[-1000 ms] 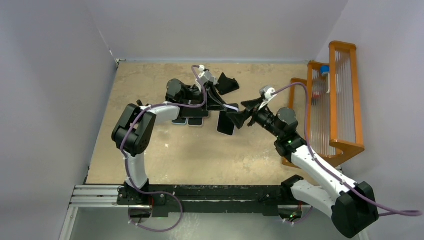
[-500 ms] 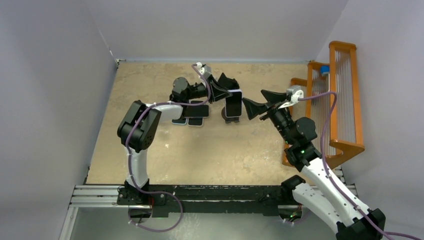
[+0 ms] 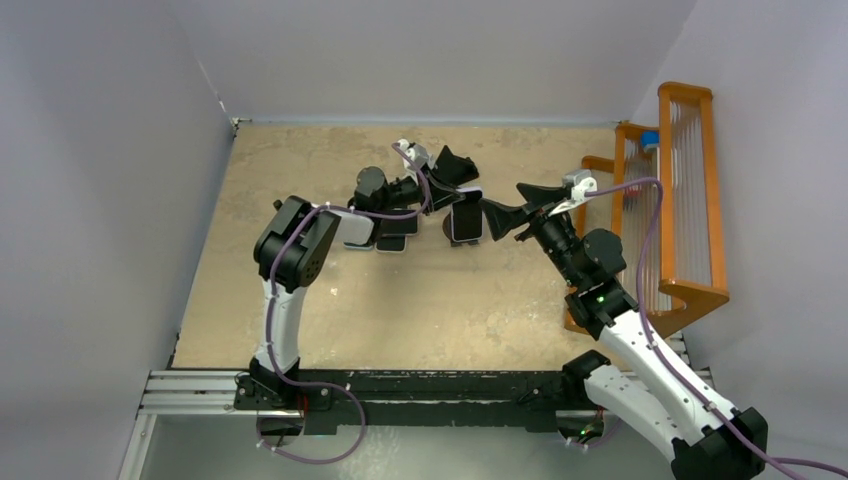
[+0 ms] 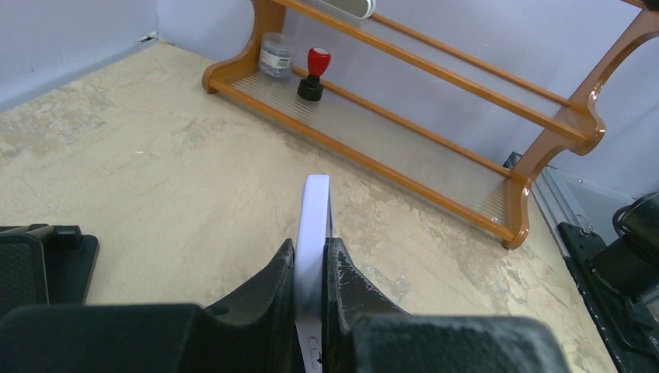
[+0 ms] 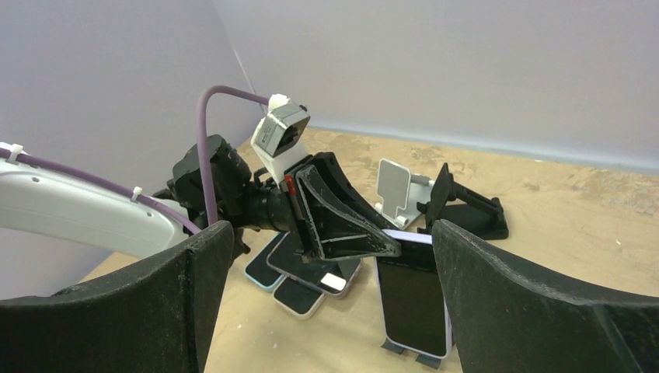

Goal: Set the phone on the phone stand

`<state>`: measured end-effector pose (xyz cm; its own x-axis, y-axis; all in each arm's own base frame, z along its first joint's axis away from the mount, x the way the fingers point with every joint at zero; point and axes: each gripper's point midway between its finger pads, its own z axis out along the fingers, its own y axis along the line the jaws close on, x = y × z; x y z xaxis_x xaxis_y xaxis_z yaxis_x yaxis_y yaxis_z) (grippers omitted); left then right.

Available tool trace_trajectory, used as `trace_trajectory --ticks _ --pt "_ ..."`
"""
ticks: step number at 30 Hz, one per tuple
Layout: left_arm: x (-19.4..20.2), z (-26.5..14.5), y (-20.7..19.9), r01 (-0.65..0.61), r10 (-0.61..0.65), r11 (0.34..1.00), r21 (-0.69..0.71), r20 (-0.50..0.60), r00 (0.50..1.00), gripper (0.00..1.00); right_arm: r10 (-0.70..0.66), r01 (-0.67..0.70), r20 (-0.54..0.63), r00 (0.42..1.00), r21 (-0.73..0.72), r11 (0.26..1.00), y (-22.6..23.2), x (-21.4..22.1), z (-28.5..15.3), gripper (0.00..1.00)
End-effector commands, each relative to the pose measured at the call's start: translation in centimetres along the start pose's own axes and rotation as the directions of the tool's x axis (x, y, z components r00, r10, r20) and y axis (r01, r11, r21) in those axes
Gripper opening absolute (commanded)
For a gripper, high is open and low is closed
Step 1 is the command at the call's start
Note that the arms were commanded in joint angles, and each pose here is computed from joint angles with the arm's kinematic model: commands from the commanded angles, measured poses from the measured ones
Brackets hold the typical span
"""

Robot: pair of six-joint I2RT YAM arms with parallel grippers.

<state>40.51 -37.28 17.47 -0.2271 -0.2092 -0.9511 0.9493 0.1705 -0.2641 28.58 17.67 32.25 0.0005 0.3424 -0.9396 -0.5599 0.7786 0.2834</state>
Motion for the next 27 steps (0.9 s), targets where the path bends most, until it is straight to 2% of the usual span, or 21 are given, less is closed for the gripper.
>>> trace_trajectory --ticks 1,8,27 --pt "-2.8 0.7 -0.5 -0.118 0.116 0.992 0.031 0.079 0.99 0.0 -0.021 0.021 0.034 0.999 -0.017 1.0 0.3 -0.9 0.0 0.99" --pt "-1.2 -0.4 -0.3 -0.101 0.1 0.995 0.013 0.062 0.993 0.0 -0.02 0.021 0.029 0.999 -0.018 1.0 0.3 -0.6 0.0 0.99" --pt "-1.3 -1.1 0.5 -0.081 0.08 0.997 0.017 0.045 0.996 0.0 -0.02 0.021 0.02 1.0 -0.026 0.999 0.4 -0.6 -0.1 0.99"
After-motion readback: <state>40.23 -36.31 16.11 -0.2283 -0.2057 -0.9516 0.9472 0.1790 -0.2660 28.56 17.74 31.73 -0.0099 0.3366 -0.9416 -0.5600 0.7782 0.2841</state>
